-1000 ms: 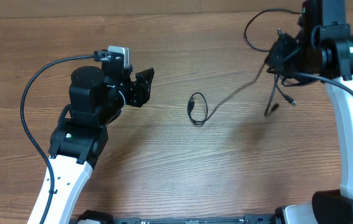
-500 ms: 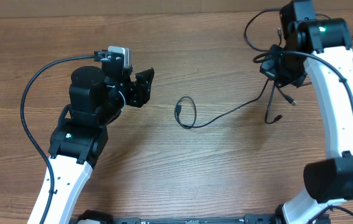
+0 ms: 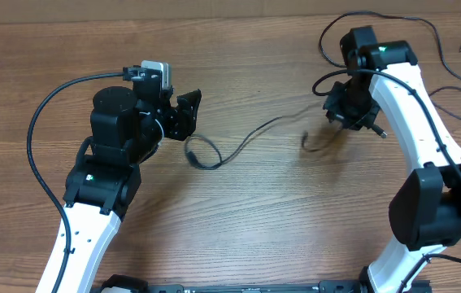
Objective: Untangle cables
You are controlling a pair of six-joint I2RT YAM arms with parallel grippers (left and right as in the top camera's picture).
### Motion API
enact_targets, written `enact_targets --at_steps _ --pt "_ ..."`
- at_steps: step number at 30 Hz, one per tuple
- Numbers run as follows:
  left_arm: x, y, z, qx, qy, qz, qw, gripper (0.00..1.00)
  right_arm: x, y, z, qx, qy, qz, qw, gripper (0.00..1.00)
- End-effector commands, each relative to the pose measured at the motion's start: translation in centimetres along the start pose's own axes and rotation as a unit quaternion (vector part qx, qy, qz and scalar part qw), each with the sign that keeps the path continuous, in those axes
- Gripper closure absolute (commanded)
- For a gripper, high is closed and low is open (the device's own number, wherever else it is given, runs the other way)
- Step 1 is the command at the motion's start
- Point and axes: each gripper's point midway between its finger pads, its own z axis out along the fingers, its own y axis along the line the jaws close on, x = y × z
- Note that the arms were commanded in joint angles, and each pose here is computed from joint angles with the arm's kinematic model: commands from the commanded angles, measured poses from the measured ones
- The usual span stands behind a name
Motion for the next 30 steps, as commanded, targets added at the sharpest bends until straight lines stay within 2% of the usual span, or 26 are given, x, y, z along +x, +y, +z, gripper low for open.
enact_targets --at_steps 1,4,6,10,13,19,24,30 --pt "-0.8 0.2 -0.1 -0.006 -0.010 0.000 1.000 0.38 0.2 0.8 0.3 -0.016 0.008 -0.004 1.000 0.64" --pt "-0.8 0.2 -0.1 -0.006 -0.009 0.000 1.000 0.38 0.1 1.7 0.3 -0.038 0.008 -0.021 0.999 0.49" --pt "-0.8 0.2 -0.1 -0.008 -0.010 0.000 1.000 0.38 0.5 3.2 0.1 -0.080 0.021 -0.046 0.996 0.43" --pt "-1.0 0.9 -0.2 -0.029 -0.015 -0.002 0.999 0.39 1.6 7.2 -1.0 -0.192 0.044 -0.111 0.974 0.42" --pt "-1.3 2.1 -0.3 -0.063 -0.025 -0.027 0.997 0.41 2.0 9.6 -1.5 -0.231 0.033 -0.151 0.961 0.39" --pt "-1.0 5.9 -1.2 -0.170 -0.043 -0.101 0.979 0.36 4.9 14.0 -0.5 -0.243 0.009 -0.236 0.941 0.36" --pt "-0.4 6.7 -1.5 -0.193 -0.036 -0.111 0.974 0.36 8.3 16.9 1.7 -0.215 -0.022 -0.323 0.921 0.36" --pt "0.9 10.6 -3.0 -0.243 -0.028 -0.197 0.950 0.35 12.1 19.4 4.1 -0.193 -0.049 -0.382 0.902 0.37"
